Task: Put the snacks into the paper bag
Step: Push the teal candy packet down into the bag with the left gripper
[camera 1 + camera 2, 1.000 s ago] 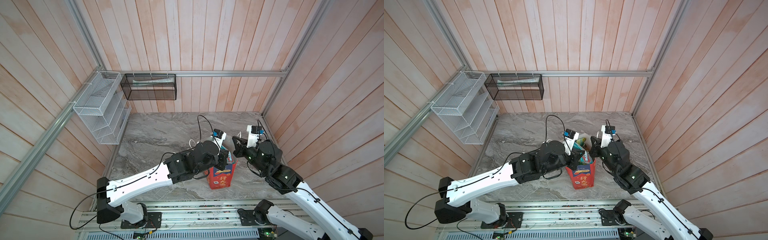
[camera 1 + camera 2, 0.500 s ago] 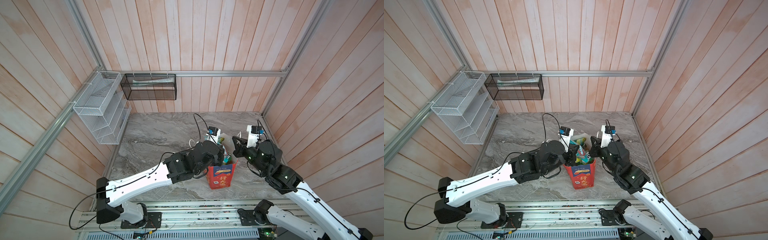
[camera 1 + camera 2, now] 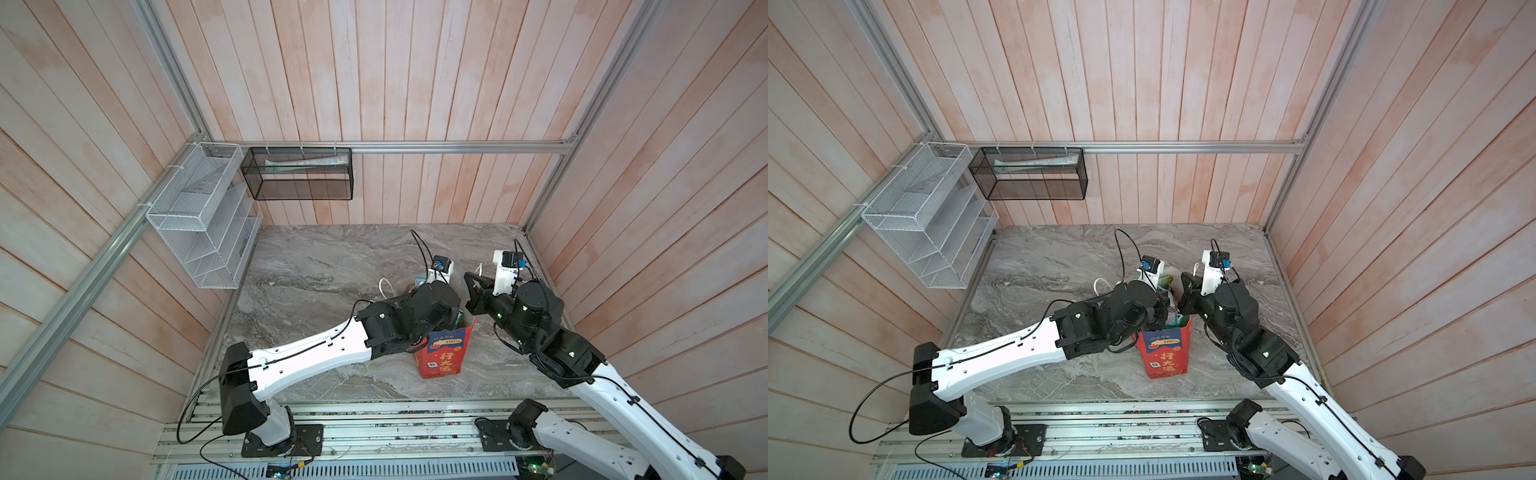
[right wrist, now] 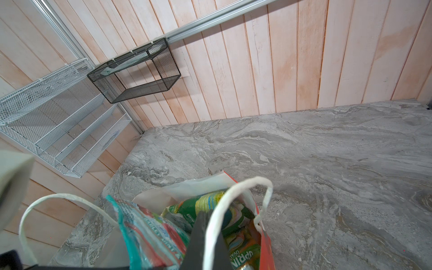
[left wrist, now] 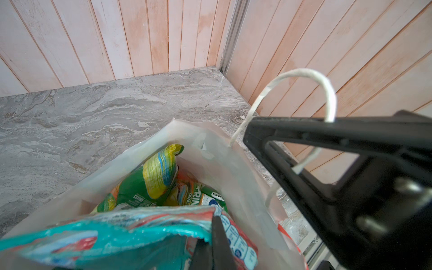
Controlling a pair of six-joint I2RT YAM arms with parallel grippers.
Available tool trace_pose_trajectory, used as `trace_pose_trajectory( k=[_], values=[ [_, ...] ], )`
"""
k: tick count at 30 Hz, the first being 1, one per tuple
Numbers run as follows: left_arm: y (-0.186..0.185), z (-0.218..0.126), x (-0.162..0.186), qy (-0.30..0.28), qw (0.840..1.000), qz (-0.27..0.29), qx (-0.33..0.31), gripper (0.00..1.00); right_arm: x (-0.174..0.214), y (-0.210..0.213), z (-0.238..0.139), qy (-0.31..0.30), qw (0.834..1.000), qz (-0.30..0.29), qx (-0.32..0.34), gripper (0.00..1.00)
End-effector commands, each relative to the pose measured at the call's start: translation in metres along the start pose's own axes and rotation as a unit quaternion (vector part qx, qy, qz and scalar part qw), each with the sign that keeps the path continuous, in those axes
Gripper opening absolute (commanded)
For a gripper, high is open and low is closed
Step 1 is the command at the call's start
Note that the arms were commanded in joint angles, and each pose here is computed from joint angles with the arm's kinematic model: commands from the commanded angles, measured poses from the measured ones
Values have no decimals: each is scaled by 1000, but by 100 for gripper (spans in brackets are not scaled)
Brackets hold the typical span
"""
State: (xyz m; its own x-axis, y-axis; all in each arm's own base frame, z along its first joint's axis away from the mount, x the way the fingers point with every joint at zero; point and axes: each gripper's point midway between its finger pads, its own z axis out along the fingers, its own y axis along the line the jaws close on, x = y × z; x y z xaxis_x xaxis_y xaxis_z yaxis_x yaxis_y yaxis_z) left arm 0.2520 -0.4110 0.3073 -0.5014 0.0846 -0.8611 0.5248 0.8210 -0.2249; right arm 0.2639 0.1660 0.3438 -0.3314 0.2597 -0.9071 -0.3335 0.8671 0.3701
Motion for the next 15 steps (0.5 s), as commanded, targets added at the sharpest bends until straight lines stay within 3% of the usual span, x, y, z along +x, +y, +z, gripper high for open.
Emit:
trace_pose_trajectory(
  k=[1,8,15],
  values=[
    [9,19,5,19,1000,7,-14,0,-7,6,-1,-14,1000,0,-12,0],
    [9,42,23,55,998,22,-22,0,-8,6,-3,-16,1000,0,-13,0],
    [-6,42,27,84,996,36,15,20,-8,6,-3,-17,1000,1,-13,0]
  ],
)
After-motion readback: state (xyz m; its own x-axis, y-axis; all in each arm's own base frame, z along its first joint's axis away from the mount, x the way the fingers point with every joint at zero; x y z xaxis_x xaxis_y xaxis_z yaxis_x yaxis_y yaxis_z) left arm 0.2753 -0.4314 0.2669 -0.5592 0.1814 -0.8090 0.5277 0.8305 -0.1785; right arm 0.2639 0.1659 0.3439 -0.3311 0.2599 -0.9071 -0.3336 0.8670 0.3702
